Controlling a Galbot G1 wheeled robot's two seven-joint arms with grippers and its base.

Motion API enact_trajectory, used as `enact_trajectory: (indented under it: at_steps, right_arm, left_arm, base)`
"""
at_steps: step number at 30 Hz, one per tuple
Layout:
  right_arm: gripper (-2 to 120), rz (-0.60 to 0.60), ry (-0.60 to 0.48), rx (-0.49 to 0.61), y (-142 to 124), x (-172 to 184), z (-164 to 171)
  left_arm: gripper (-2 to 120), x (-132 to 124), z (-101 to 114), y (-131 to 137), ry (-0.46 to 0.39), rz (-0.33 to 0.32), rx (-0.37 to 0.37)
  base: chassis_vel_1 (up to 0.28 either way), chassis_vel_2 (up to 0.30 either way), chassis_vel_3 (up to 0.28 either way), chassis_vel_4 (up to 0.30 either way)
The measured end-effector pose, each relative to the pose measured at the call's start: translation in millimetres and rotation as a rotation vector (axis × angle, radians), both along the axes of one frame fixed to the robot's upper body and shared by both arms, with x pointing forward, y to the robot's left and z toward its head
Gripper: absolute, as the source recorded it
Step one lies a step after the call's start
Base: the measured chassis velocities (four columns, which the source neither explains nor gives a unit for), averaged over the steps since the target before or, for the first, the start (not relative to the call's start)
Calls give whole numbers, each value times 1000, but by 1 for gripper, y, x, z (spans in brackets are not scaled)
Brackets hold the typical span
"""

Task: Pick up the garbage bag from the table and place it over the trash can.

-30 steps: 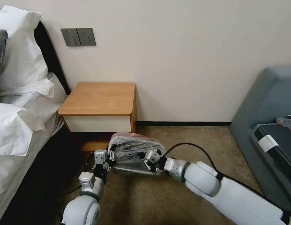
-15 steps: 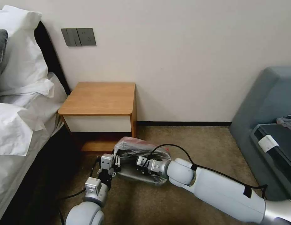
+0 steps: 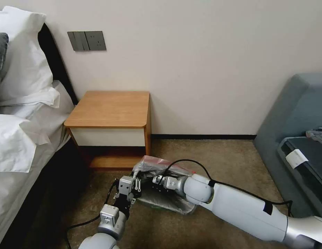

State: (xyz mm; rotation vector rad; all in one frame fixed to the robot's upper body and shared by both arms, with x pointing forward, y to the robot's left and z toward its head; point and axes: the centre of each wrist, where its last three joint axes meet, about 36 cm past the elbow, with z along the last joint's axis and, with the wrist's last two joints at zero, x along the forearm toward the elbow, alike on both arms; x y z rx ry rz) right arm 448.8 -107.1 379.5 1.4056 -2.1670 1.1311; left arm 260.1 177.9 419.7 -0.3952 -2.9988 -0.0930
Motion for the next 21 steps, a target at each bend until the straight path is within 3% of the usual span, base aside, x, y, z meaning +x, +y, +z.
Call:
enact_trajectory:
  at_steps: [11,16,19,21]
  right_arm:
    - [0,42,-49,125,-8,-29,40]
    - [0,28,-103,188,-35,-41,71]
    - [0,-17,-134,216,-57,-46,80]
    - [-1,-90,-131,298,-70,-64,84]
  left_arm:
    - [4,16,-5,20,49,87,-25]
    - [4,22,5,27,71,126,-105]
    - [4,22,18,28,69,130,-166]
    - [4,25,23,29,100,153,-213]
  base:
    - [0,0,0,0]
    - [0,0,0,0]
    - [0,0,0,0]
    - [0,0,0,0]
